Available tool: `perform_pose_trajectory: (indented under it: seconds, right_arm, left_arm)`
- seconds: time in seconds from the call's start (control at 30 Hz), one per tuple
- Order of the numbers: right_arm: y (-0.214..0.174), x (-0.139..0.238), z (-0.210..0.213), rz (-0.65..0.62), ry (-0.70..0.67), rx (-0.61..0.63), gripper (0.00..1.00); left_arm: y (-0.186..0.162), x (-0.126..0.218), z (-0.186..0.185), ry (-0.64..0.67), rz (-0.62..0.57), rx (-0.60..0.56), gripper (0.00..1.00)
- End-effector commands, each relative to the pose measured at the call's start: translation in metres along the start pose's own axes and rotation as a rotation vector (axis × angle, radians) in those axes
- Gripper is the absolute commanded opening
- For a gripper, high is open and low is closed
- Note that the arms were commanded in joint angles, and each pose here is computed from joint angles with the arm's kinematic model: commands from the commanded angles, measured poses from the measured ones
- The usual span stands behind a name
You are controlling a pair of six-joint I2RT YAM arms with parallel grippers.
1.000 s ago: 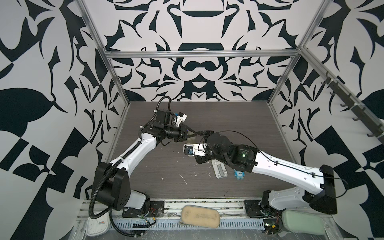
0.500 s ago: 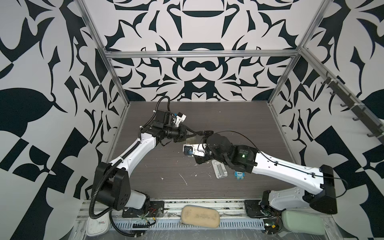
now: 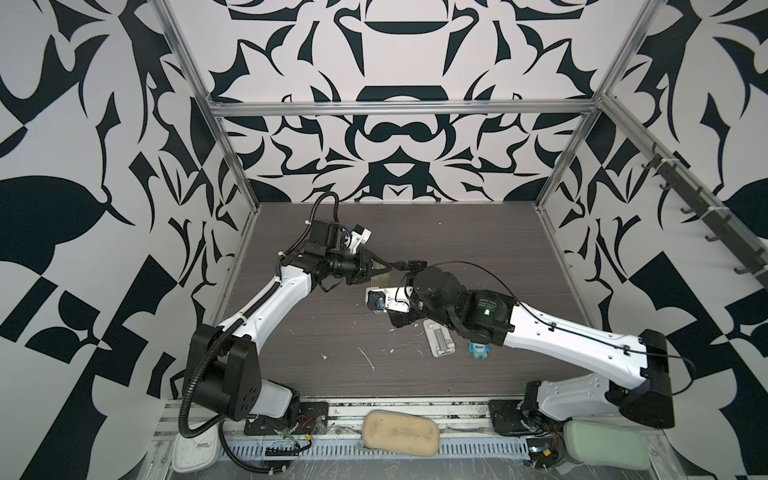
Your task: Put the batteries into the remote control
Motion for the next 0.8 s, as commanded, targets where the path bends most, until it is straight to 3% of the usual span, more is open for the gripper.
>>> perform_pose_trajectory:
  seconds: [0.0,0.77]
  right_arm:
    - [0.008,0.01,-0.034,-0.024,-0.223,-0.07,1.0]
    - [0.006,0.009,-0.024,-0.034,-0.162,-0.076,1.0]
  left_arm:
    - [-0.016,-0.001,-0.007,-0.07,0.113,0.045,0.0]
    - [-0.014,0.0,-0.003,-0.071,0.104,0.051,0.0]
Point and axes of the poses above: each gripper's point midway between its finger pads, its own x axis back along the fingers, its own z axis along the line the jaws close on, y = z × x, the point moved 10 cm from there along x, back along the fingers, and after that the axes turned 6 degrees about -x, right-handed, at the moved point
